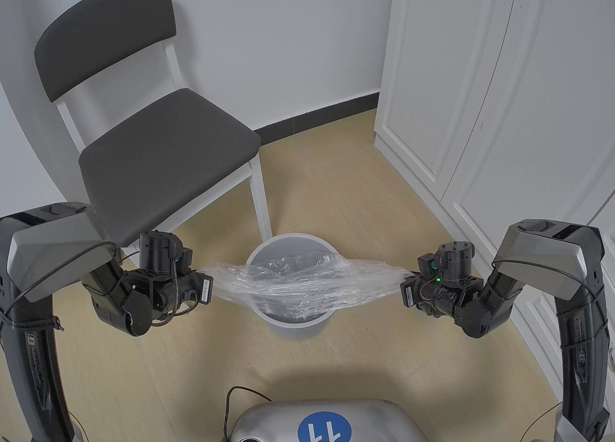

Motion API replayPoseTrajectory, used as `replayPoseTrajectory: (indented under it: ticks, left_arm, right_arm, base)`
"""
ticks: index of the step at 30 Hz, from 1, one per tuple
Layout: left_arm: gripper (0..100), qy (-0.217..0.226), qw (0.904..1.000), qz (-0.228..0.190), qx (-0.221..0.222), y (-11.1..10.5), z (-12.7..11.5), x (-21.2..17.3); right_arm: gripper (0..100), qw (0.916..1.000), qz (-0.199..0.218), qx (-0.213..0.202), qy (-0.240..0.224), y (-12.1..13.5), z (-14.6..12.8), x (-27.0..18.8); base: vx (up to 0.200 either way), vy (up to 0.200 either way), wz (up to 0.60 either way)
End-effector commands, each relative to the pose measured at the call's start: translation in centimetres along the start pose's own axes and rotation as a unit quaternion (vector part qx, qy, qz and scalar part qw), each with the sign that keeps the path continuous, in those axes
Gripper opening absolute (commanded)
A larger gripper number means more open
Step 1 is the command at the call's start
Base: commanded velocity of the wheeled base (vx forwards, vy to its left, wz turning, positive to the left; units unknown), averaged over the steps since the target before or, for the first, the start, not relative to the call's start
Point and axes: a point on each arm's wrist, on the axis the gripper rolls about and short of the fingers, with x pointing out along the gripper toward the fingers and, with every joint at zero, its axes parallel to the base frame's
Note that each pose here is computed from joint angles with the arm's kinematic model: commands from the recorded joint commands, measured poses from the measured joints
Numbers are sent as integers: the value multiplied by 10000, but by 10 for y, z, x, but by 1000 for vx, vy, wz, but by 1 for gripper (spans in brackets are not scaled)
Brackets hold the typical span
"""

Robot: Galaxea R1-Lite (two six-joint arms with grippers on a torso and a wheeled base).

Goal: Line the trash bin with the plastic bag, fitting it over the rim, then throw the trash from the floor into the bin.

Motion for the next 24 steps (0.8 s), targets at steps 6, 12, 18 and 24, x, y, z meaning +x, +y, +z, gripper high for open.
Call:
replayPoseTrajectory:
  ticks: [6, 12, 18, 24]
  left_arm:
    - [0, -192, 9989, 238, -363, -9, 1, 24]
    - [0, 5, 9989, 243, -413, -8, -4, 20]
    - [0, 678, 9974, 21, -246, -5, -2, -6]
    - [0, 1051, 9941, -239, 83, -3, -8, -18]
  right_arm:
    - [0, 9986, -277, 281, -339, 1, 1, 22]
    - [0, 9990, -306, 287, -179, -4, -1, 15]
    - [0, 9990, -226, -111, 371, -12, -4, -9]
    - [0, 9959, 0, -561, 706, -16, -12, -23]
  base:
    - [0, 0, 0]
    - [0, 0, 0]
    - [0, 0, 0]
    - [0, 0, 0]
